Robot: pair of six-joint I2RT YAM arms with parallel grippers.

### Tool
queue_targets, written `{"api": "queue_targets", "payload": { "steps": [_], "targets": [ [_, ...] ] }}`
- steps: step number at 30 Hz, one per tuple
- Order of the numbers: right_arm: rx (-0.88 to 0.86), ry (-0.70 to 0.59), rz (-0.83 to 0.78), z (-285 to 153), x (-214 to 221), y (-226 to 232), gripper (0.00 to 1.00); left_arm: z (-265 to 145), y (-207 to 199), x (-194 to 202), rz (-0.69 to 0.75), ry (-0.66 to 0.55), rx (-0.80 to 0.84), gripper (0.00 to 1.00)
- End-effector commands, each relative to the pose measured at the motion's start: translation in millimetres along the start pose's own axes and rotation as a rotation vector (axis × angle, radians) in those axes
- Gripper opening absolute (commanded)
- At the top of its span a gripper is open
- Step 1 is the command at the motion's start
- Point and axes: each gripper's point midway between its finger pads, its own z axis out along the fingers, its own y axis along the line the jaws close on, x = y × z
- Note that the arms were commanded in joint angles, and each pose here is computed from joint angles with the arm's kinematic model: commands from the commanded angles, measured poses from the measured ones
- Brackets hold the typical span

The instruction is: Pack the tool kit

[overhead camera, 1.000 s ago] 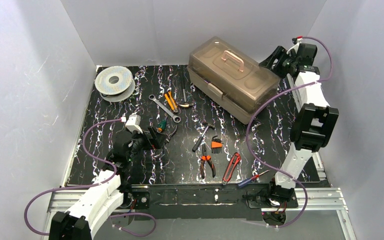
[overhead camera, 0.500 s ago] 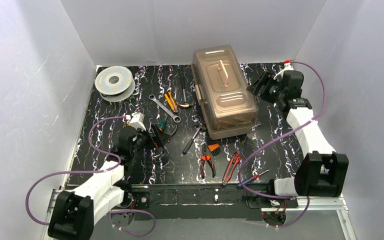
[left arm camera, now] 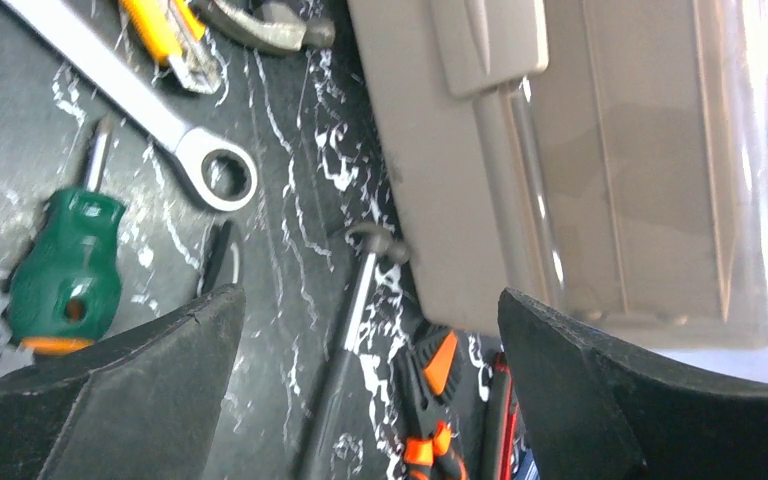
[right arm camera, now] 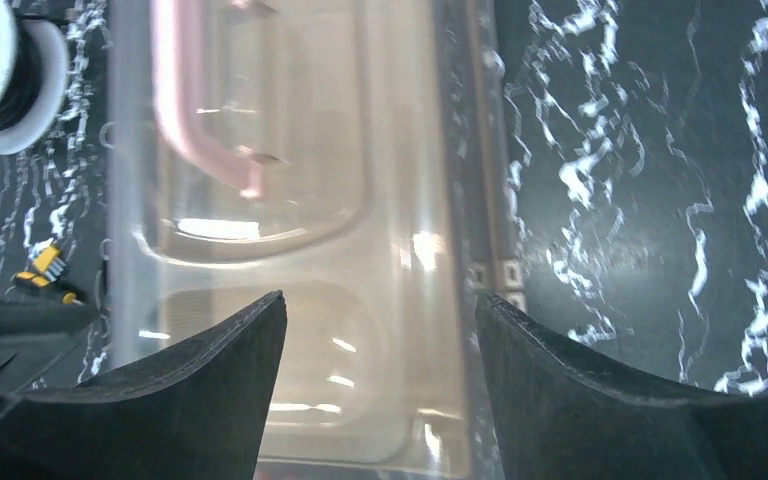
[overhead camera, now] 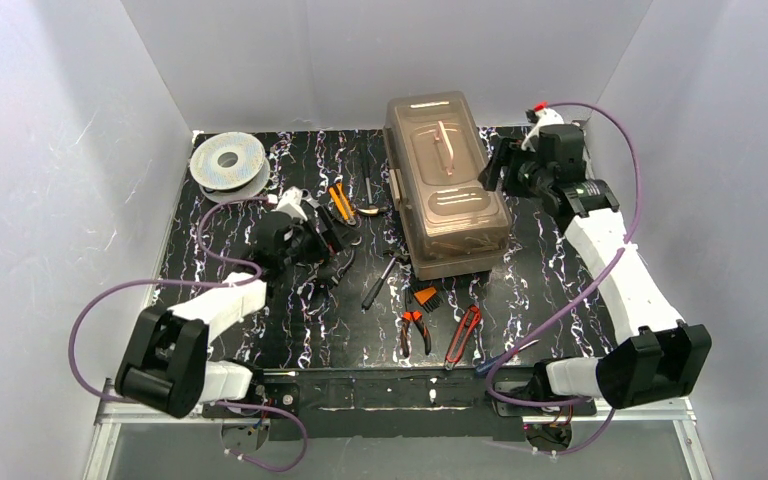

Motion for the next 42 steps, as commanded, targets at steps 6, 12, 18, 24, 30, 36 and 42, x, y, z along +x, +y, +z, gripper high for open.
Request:
{"api": "queue_targets", "payload": {
  "steps": [6,12,18,24,30,36,42],
  "targets": [
    [-0.088,0.014,-0.141,25.1,-37.4,55.5,0.77,63.8,-25.8,-27.5,-0.094,0.06,0.069,0.98],
    [-0.086,0.055,-0.183,54.0,-46.1,74.5,0.75,101.3,-30.5,-38.5,-0.185,0.065,0.109,0.98],
    [-0.038,0.076,-0.194,76.8,-46.5,73.8,0.64,125.2,-36.2,-48.3,-0.255,0.056,0.156,0.98],
    [-0.018,0.087,-0.191,85.1,-44.1,70.5,0.09,140.3,-39.4,-51.2,-0.354,0.029,0.209,0.91],
    [-0.048,0.077,-0.18,84.3,-41.9,74.7,0.01,152.9,-47.8,-59.7,-0.448,0.003,0.25,0.94],
    [-0.075,0.088,-0.161,86.0,-38.8,79.7,0.01,167.0,-69.0,-58.8,-0.51,-0.001,0.32,0.98],
    [-0.096,0.097,-0.153,86.3,-36.5,83.7,0.01,177.8,-80.4,-50.8,-0.552,0.009,0.361,0.94]
  ]
}}
